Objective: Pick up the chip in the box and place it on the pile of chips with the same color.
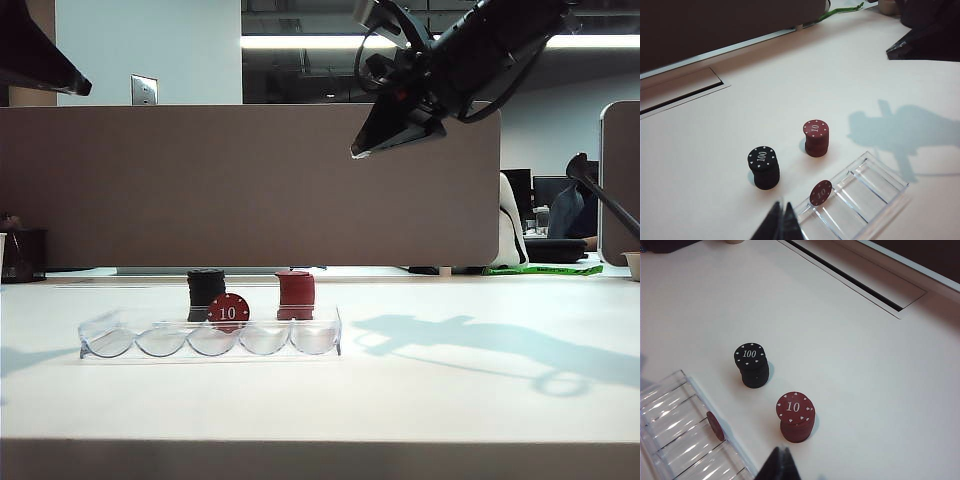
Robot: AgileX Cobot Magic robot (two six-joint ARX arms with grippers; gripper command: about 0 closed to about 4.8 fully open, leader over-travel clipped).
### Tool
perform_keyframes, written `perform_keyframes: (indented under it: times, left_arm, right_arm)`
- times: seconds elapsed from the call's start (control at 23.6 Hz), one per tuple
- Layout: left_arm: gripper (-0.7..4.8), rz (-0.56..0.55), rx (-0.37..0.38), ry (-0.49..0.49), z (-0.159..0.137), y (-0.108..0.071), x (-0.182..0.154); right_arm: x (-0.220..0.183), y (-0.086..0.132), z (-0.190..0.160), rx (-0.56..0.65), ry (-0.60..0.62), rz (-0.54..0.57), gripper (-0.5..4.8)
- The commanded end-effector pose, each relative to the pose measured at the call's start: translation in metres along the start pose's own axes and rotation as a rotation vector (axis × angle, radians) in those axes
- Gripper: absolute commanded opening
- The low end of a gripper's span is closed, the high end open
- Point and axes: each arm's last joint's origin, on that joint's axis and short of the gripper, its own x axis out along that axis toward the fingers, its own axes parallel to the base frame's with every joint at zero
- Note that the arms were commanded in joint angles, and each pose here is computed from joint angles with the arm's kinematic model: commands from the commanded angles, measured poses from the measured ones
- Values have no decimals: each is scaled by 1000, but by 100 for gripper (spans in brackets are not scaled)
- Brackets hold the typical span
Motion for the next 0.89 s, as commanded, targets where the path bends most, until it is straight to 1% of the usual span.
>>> perform_keyframes:
  times: [0.04,0.13,0.25,0.34,0.38,0.51,0.68,0.76,0.8,0.89]
  left_arm:
    - [-3,-4,12,-18,3,0,0]
    - [-3,-5,12,-17,3,0,0]
    - [-3,-43,14,-26,3,-1,0]
    - [-3,-60,31,-22,2,-1,1]
    - [-3,-67,39,-4,0,1,5]
    - [-3,-77,22,23,-5,2,10]
    - [-3,-92,4,53,-10,5,17]
    - [-3,-125,-9,66,-13,6,22]
    - [-3,-130,-11,72,-15,7,25]
    - [-3,-132,-3,74,-17,9,29]
  right_arm:
    - [5,3,4,-16,-52,74,-6]
    - [16,0,5,-15,-53,106,-6]
    - [34,-5,10,-17,-36,134,-6]
    - [44,-6,13,-21,-36,159,-6]
    - [52,-7,15,-33,-30,172,-6]
    - [62,-10,16,-45,-27,194,-6]
    - [75,-5,10,-71,-10,225,-6]
    - [85,1,3,-80,15,252,-6]
    - [91,10,-2,-87,45,280,-6]
    - [97,16,-8,-106,78,291,-6]
